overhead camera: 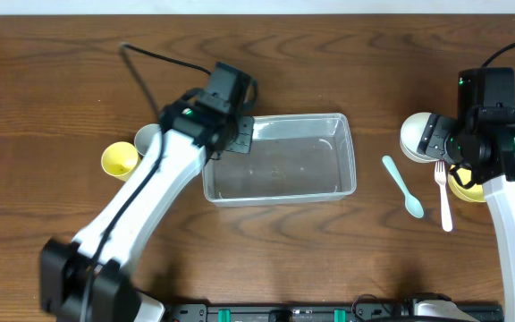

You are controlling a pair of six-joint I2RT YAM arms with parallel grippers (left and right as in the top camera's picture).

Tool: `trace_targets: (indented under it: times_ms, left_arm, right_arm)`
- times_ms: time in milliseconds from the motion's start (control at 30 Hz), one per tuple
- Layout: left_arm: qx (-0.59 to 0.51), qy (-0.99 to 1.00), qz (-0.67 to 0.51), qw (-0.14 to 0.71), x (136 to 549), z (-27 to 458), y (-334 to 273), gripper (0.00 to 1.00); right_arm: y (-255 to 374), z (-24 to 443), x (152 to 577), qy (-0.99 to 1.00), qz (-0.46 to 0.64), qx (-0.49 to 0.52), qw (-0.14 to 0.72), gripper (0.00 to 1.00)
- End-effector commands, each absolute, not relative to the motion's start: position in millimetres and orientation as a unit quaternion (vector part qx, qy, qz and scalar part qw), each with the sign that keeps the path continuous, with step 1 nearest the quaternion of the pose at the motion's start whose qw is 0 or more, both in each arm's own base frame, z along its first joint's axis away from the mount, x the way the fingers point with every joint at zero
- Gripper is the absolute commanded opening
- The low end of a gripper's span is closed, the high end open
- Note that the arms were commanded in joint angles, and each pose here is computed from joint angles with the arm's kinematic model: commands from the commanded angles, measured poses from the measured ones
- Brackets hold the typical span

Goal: Pack container
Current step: 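Place the white cup into the container's left end, release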

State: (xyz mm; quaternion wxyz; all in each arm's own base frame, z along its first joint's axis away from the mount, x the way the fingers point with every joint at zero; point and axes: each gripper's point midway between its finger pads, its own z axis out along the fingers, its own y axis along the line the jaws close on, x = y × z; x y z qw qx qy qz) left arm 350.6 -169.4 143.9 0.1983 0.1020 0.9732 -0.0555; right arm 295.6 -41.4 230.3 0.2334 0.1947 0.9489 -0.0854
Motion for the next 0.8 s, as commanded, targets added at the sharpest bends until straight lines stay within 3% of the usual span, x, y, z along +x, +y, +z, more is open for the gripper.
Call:
trace_targets:
  times_ms: [0,467,533,633,767]
  left_arm:
    - [0.114,0.978,-0.055,0.167,350,120,-176,0.06]
    - [0.117,0.986,-0.034,0.113,360,55,-180,0.07]
    - [0.117,0.987,-0.032,0.106,360,50,-180,0.13]
    - [0.117,0.987,-0.030,0.103,359,48,-179,0.44]
    - [0.116,0.986,-0.034,0.115,361,66,-180,0.53]
  right_arm:
    - [-46,229,294,0.947,-0.092,0.204,0.231,0.78]
    - [-46,229,294,0.947,-0.092,0.203,0.231,0.78]
    - [-46,229,294,0.948,-0.093,0.200,0.230,0.78]
    - [-46,229,294,0.948,-0.093,0.200,0.230,0.78]
    - [-46,229,294,0.948,-0.093,0.200,0.230,0.78]
